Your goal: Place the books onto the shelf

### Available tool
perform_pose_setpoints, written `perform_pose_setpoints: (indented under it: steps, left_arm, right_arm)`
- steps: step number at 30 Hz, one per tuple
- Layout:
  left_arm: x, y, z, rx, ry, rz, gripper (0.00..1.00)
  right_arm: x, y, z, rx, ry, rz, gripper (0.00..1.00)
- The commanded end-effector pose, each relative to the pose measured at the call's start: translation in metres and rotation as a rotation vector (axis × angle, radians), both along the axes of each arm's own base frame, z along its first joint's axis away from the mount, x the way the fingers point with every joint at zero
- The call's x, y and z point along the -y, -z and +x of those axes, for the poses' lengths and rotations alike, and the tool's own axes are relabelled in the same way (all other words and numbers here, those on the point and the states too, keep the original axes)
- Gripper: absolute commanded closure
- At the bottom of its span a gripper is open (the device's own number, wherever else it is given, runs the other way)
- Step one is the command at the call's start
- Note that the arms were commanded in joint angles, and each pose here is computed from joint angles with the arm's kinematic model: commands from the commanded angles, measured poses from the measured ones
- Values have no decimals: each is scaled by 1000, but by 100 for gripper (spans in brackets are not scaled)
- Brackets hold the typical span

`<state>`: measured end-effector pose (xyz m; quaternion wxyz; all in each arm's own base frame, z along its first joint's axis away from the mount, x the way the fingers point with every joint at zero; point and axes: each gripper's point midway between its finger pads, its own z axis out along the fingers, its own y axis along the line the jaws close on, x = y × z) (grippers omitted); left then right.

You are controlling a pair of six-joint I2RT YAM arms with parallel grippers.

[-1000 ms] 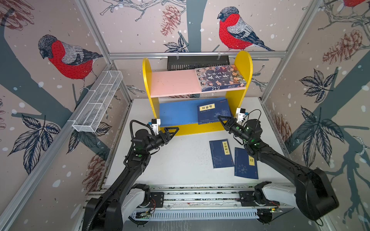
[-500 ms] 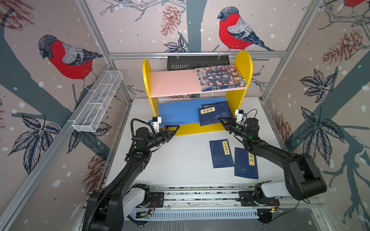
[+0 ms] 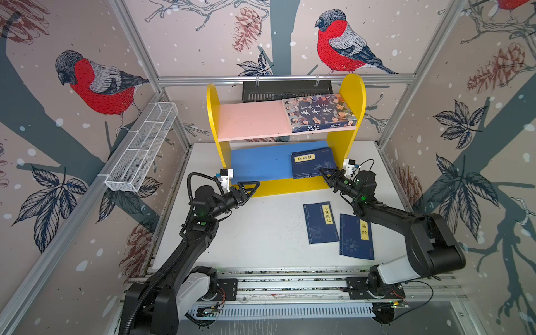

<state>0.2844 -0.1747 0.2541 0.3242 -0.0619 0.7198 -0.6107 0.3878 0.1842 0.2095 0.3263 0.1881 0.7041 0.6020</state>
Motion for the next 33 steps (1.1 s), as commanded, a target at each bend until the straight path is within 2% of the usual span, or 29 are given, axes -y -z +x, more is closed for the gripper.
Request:
perform_pose_setpoints:
  steps: [1,14,26,33]
  left_arm:
    - [1,-10,-3,42,17,-15,11]
    - [1,-9,-7,54,13,-11,11]
    - [0,-11,-7,57,10,-14,11]
    - [-1,-10,-9,60,7,-14,11]
  right_arm:
    - [2,-12,0,53,5,29,95]
    - [10,3,2,18,27,22,93]
    - [14,20,7,-31,43,34,85]
    - [14,21,7,-34,41,68,66]
